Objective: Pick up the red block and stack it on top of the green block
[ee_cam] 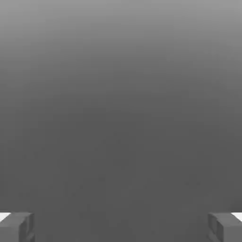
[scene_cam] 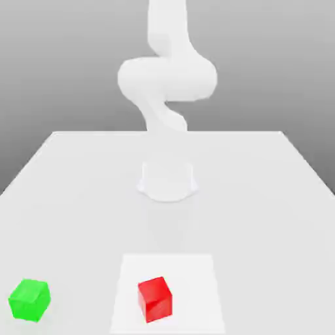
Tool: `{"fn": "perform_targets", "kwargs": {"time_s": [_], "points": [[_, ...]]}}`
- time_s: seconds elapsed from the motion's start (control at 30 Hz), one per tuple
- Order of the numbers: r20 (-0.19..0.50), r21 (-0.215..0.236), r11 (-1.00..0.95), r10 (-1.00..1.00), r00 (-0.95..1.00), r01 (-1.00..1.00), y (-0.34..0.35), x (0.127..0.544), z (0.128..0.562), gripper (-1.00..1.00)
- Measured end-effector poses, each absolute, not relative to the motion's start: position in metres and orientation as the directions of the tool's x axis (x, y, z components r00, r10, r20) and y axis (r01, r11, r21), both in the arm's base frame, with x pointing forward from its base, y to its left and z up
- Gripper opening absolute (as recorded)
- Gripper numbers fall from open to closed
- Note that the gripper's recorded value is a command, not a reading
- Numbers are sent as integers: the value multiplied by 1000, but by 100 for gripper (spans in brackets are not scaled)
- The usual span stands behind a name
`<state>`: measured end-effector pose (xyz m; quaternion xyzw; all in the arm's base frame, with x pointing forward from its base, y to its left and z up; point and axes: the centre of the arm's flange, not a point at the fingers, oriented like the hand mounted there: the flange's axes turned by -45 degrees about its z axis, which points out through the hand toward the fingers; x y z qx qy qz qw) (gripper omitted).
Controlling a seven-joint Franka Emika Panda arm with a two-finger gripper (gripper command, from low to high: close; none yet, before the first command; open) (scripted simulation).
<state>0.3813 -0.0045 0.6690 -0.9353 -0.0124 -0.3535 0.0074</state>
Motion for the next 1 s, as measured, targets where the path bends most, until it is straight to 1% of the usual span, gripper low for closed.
{"fn": "perform_targets", "kwargs": {"time_s": [0.1,0.2,0.4,0.57,0.77,0.83,0.93,0.97,1.0], "points": [[587,-1,-997,61,807,76,-8,418,613,0],[510,2,-993,104,854,120,-10,446,555,0],[347,4,-979,193,918,204,-11,477,434,0],[202,3,-962,267,942,272,-14,479,334,0],[25,2,-937,348,937,348,-22,454,222,0],[7,2,-934,358,934,358,-23,451,195,0],[1,1,-933,360,933,360,-23,450,158,0],[1,1,-933,360,933,360,-23,449,149,-100],[1,1,-933,360,933,360,-23,449,149,-100]]}}
